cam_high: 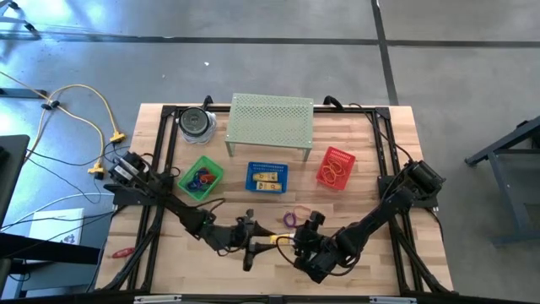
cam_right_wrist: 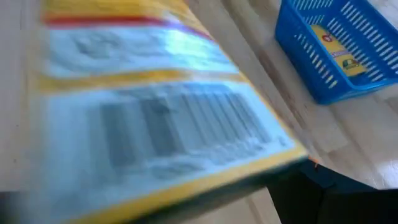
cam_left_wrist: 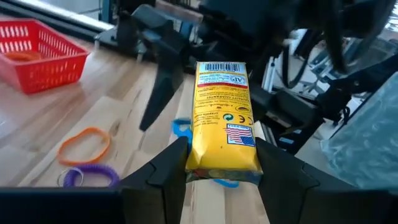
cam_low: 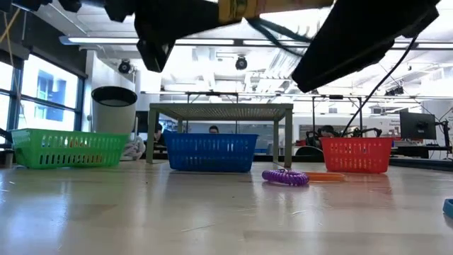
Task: Pick & Place Office Desk Supplies
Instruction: Put the blue rubber band into the red bin
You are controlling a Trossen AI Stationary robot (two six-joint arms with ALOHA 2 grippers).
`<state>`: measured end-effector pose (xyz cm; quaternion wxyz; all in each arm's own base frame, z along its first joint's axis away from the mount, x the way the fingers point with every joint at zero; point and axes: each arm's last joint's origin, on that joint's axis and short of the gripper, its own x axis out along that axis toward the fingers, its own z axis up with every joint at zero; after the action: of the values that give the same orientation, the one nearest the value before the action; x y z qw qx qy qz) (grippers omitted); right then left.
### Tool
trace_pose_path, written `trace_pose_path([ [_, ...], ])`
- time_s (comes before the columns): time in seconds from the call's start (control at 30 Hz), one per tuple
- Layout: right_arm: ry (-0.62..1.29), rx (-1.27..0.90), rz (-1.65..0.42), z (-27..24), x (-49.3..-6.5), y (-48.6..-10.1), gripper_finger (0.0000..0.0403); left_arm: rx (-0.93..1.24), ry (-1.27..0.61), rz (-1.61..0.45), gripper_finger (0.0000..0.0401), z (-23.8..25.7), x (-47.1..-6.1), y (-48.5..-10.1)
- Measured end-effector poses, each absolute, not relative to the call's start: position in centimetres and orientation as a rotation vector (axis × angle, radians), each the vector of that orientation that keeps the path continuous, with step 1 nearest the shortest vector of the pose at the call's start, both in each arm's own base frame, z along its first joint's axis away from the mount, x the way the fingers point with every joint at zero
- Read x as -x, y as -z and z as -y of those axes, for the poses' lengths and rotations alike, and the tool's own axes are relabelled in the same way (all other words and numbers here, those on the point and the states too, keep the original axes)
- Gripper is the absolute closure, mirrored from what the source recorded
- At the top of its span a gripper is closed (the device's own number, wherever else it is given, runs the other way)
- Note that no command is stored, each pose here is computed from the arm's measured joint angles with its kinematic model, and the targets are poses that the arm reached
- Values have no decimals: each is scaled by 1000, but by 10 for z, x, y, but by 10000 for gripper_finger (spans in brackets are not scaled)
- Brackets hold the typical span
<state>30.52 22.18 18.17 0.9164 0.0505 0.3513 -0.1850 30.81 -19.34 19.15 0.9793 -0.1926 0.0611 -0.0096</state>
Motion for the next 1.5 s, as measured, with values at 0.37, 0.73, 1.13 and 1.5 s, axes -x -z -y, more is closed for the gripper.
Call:
trace_pose_path([
  [0.37,199,-204,-829,-234,-306,-179,188,336,27,-87,246,198,-305,-197],
  [0.73,188,-207,-858,-237,-304,-175,188,306,32,-78,246,200,-303,-200],
  [1.13,307,-158,-879,-246,-258,-192,188,300,34,-46,246,200,-291,-223],
  [1.5,589,-59,-433,-245,-212,-197,188,315,41,-23,246,201,-290,-227],
])
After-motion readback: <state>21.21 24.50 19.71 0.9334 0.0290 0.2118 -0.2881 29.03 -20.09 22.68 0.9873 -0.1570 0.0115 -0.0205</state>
